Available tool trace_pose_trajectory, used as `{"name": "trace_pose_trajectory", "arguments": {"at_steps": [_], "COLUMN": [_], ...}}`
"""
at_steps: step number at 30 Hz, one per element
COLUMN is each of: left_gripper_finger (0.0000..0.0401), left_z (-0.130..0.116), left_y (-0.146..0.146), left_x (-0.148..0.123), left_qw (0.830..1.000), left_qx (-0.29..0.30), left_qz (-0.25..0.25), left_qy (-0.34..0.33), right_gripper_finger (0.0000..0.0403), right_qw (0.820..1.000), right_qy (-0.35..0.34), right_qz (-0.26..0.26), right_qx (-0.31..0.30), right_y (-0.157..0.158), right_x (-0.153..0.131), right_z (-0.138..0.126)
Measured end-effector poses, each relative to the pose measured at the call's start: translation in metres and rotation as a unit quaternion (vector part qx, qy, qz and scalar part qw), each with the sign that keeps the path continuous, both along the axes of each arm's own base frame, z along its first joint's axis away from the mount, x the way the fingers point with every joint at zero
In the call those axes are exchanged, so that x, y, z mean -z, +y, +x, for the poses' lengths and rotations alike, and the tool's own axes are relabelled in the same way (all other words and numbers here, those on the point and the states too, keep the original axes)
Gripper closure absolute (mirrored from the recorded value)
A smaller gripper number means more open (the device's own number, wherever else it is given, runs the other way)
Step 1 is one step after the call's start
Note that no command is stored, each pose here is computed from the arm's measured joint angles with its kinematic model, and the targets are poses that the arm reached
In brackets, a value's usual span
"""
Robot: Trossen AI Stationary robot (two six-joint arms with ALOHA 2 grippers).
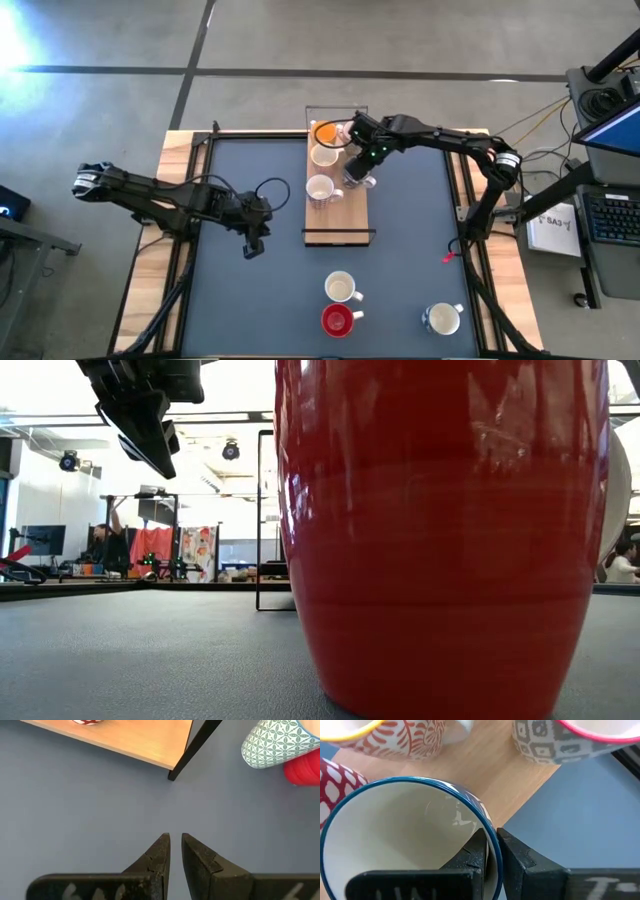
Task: Place coffee mugs
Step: Put the top blue mug on the shelf
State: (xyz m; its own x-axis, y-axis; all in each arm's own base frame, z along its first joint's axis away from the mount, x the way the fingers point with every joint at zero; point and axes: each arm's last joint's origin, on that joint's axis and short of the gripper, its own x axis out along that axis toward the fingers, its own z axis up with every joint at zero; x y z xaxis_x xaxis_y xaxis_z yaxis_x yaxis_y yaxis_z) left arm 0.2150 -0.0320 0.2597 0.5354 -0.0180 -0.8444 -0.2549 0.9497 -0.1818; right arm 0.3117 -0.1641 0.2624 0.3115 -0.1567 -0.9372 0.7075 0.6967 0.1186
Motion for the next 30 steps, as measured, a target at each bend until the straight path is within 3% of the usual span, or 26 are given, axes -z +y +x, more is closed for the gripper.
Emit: {"name": "trace_pose_trajectory", "arguments": {"at_steps": [9,19,30], "left_gripper_finger": [0.0372,0.0372,0.0372], "left_z": [0.001,0.002,0.002], "left_y": [0.0,0.0,-0.001], "left_x": [0.008,0.009,0.009], "left_qw": [1.0,1.0,1.0], "left_qx": [-0.001,-0.002,0.0], "left_qz": [-0.004,-0.006,-0.01], "left_qy": [-0.011,-0.014,-0.015], "right_gripper_finger": [0.0368,0.0309,0.0299], "right_qw": [1.0,1.0,0.999], "right_qy": [-0.005,-0.008,-0.006], "right_qz": [0.016,0.016,0.032], "right_qx": [-0.002,0.002,0.039], "right_y": [0.002,0.002,0.01], "right_x": [0.0,-0.001,-0.038], "right_z": [0.0,0.0,-0.008]}}
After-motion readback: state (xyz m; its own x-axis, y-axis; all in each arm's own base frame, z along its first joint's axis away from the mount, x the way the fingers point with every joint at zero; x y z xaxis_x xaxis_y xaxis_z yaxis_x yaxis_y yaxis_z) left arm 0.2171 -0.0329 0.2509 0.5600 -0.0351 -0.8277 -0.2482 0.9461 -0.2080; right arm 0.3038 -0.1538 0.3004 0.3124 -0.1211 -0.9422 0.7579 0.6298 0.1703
